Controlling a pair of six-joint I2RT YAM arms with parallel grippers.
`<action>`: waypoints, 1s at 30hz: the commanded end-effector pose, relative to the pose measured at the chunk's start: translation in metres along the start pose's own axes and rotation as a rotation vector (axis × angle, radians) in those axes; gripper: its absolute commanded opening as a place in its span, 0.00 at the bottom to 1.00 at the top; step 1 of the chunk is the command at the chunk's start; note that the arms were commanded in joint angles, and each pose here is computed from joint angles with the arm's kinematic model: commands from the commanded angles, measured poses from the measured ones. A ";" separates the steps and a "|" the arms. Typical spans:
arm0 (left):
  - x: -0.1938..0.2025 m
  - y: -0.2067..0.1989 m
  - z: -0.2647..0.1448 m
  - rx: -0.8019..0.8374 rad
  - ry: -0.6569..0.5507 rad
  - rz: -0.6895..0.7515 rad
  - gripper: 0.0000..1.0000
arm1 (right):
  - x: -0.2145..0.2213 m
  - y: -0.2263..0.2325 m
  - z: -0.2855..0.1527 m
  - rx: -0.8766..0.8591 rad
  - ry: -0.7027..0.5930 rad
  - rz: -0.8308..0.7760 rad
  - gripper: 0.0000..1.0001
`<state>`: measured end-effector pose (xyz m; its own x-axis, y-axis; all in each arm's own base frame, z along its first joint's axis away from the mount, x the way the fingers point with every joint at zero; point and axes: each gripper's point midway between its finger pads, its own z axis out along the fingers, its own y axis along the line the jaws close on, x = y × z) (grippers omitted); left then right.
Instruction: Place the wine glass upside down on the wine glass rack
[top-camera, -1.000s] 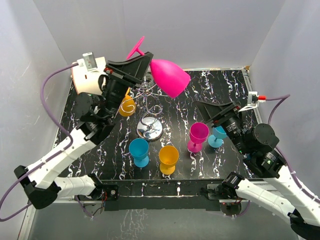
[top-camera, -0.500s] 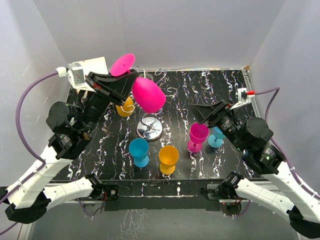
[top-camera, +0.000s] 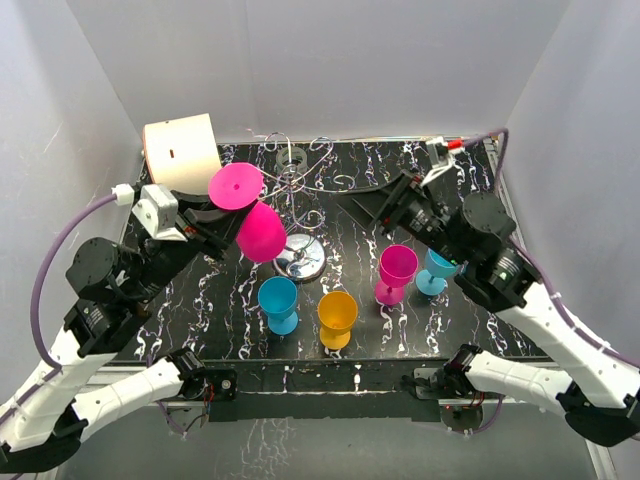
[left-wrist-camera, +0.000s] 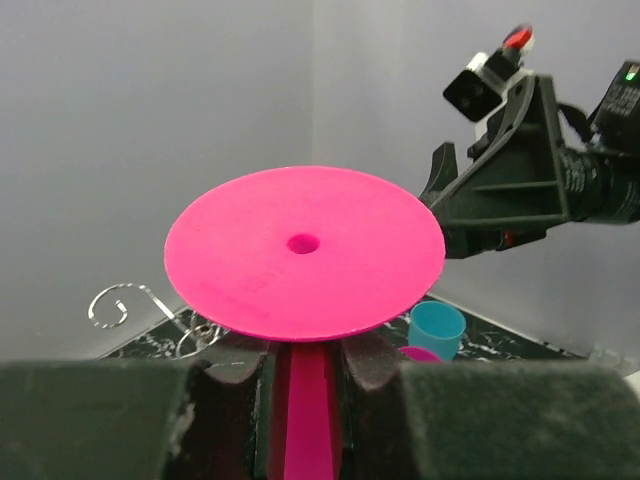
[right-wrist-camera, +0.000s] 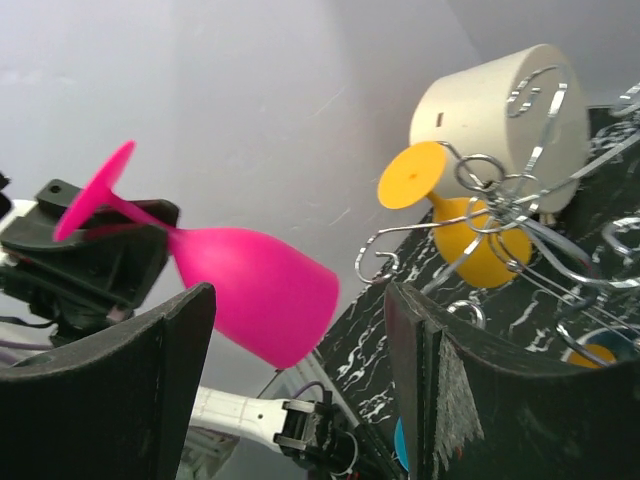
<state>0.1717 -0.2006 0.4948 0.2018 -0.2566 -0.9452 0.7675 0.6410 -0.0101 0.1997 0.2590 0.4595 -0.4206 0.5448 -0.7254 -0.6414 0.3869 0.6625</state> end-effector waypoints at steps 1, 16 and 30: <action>0.016 0.028 -0.012 -0.135 0.032 0.094 0.00 | -0.016 0.058 0.012 -0.235 0.014 0.020 0.67; 0.054 0.053 -0.035 -0.271 0.084 0.136 0.00 | 0.005 0.093 0.078 -0.459 0.130 0.274 0.61; 0.008 0.058 -0.070 -0.308 0.037 0.167 0.00 | 0.014 0.111 0.081 -0.513 0.145 0.262 0.61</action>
<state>0.1835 -0.1318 0.4527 0.2645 -0.1295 -0.9557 0.5345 0.8445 0.0335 0.1959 0.3772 0.4907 -0.7123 0.4121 -0.5682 -0.6497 -0.0807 0.7559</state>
